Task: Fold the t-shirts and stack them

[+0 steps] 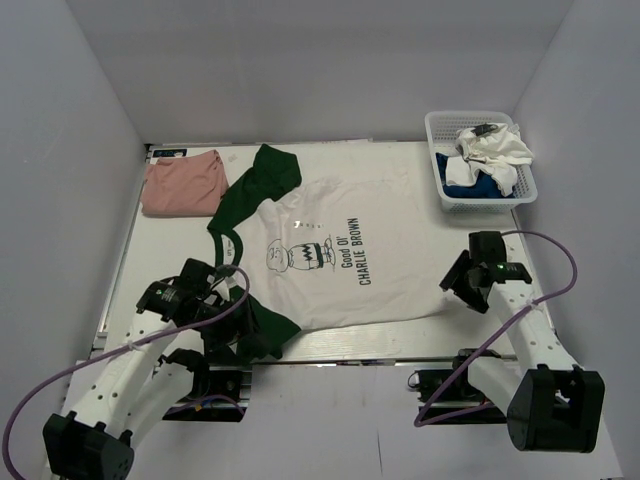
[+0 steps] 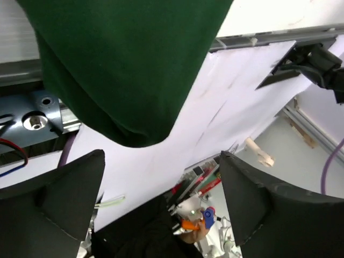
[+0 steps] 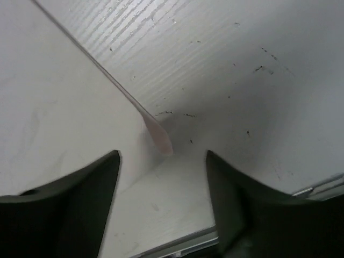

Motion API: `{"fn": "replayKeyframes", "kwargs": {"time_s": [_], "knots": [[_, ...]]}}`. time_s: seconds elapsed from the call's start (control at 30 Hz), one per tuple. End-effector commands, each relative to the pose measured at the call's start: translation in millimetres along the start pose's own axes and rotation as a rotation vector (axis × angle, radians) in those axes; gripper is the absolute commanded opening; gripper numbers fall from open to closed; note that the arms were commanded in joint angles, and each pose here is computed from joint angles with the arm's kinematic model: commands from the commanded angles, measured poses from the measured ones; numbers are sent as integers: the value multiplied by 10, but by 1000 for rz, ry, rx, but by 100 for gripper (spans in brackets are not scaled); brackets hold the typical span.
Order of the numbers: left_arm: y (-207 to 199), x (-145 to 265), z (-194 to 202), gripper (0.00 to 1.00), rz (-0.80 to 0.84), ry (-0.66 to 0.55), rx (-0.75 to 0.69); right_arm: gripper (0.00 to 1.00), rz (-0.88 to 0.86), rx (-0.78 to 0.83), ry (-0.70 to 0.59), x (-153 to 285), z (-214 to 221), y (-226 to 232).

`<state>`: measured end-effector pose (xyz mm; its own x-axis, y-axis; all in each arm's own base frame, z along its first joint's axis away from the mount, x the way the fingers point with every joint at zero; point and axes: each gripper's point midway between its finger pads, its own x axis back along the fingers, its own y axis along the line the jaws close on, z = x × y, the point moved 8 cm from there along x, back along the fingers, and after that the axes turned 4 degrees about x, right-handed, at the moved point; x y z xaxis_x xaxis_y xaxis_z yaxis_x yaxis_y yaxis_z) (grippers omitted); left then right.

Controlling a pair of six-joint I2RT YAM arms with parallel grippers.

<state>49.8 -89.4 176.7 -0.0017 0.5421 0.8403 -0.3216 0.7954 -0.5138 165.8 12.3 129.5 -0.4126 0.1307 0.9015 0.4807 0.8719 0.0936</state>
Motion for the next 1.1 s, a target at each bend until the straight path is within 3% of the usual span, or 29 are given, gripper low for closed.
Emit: {"fn": "replayKeyframes", "kwargs": {"time_s": [0.0,0.03,0.13,0.37,0.5,0.57,0.63,0.67,0.7,0.77,0.8,0.87,1.07], "knots": [[-122,89,-64,100,49,-29,-78,77,38,-39,-64,208,-189,1],[-153,115,-137,100,13,-50,-84,90,37,-34,-88,247,-222,-1],[-399,318,-377,100,-7,-178,-139,90,-56,-14,-174,428,-391,100],[-1116,564,-1359,100,-48,-480,-226,90,-208,52,-350,789,-924,383],[-1410,521,-1939,100,-71,-624,-224,90,-367,111,-379,824,-1107,710],[-1520,409,-2313,100,-144,-655,-209,90,-511,177,-376,867,-1108,972],[-1602,344,-2608,100,-214,-681,-214,90,-539,230,-351,710,-1158,1177],[-1730,250,-2899,100,-240,-689,-206,90,-558,247,-397,787,-1271,1293],[-1777,201,-3039,100,-262,-692,-209,90,-553,304,-326,583,-1184,1485],[-2052,274,-3338,100,-232,-754,-249,90,-568,359,-378,591,-1305,1677],[-1978,22,-3611,100,-266,-716,-256,90,-533,388,-317,352,-1255,1800],[-2234,134,-3895,100,-200,-787,-316,90,-503,415,-257,162,-1308,1961],[-2366,-434,-4436,100,-143,-861,-486,90,-368,394,-230,-138,-1334,1911]]}}
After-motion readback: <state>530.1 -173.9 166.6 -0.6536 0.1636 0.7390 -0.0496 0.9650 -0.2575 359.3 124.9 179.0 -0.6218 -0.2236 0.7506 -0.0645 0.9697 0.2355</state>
